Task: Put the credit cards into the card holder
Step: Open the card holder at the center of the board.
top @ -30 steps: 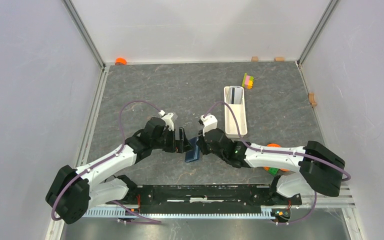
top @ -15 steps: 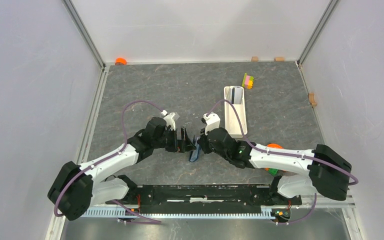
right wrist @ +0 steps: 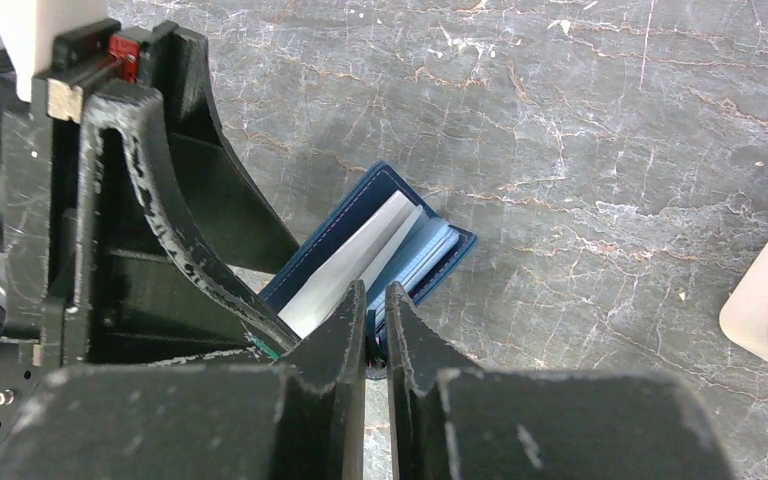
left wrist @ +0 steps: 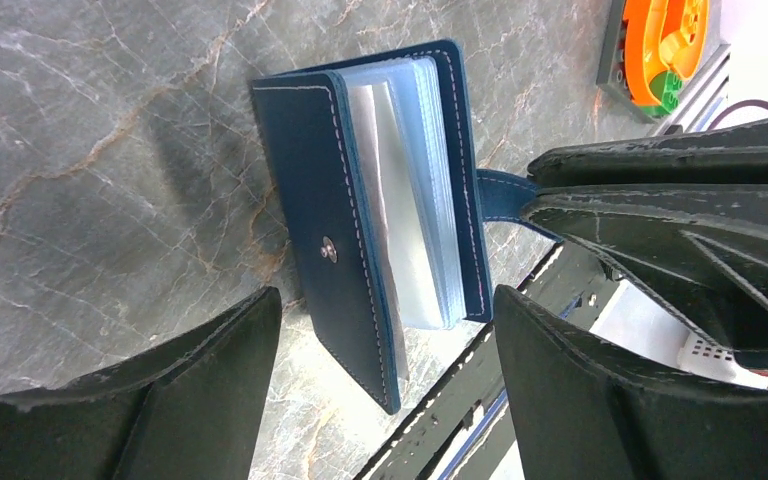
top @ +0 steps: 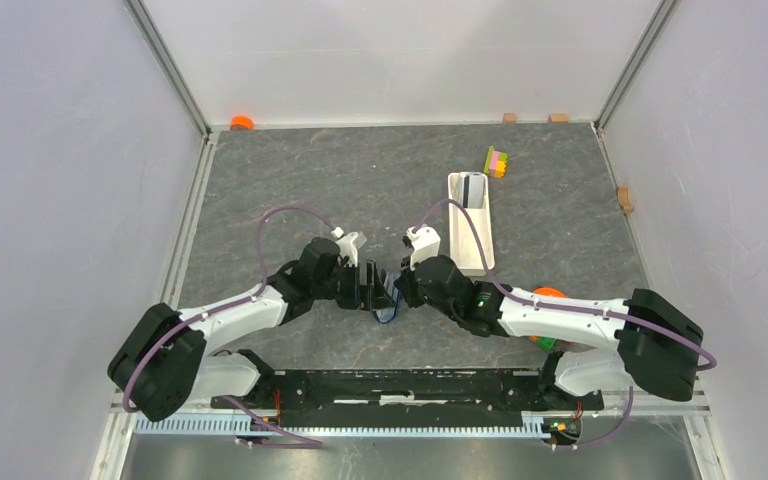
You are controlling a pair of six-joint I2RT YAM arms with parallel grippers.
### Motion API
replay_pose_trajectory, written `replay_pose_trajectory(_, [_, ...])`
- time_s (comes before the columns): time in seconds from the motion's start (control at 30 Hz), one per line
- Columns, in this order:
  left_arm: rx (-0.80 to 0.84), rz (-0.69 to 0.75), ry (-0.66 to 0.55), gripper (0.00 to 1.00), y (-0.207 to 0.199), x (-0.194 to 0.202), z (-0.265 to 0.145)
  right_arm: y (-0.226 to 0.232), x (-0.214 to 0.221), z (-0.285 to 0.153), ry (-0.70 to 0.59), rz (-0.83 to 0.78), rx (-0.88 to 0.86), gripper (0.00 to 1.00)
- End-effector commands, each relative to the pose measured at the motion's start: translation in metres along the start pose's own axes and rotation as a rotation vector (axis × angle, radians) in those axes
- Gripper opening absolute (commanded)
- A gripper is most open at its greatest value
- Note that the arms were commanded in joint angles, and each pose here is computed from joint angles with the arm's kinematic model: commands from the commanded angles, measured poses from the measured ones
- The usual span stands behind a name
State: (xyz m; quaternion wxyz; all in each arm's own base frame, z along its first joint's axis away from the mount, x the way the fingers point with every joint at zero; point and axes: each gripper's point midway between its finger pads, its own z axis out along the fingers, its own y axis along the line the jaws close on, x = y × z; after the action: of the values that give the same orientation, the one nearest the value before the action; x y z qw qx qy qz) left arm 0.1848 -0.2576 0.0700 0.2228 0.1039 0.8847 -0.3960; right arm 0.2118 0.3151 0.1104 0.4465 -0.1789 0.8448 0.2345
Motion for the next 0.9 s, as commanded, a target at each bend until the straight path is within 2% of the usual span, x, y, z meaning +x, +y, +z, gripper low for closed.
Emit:
replay_pose_trajectory(0.0, [0.052, 0.007, -0.018, 0.83, -0.011, -0.004, 0.004, 0.009, -0.019, 0.0, -0.05, 0.011, -0.019, 0.0])
replay_pose_trajectory(0.33, [-0.049, 0.02, 0.004, 0.71, 0.009, 0.003, 0.005, 0.009, -0.02, -0.001, -0.051, 0.011, -0.018, 0.0])
replay_pose_trajectory(0.7, [-0.139, 0.042, 0.025, 0.66, 0.023, 0.007, 0.003, 0.007, -0.018, -0.001, -0.049, 0.009, -0.011, 0.0])
replay_pose_trajectory(0.87, [-0.18, 0.052, -0.01, 0.63, 0.027, 0.001, -0.002, 0.004, -0.017, -0.002, -0.051, 0.006, 0.003, 0.0])
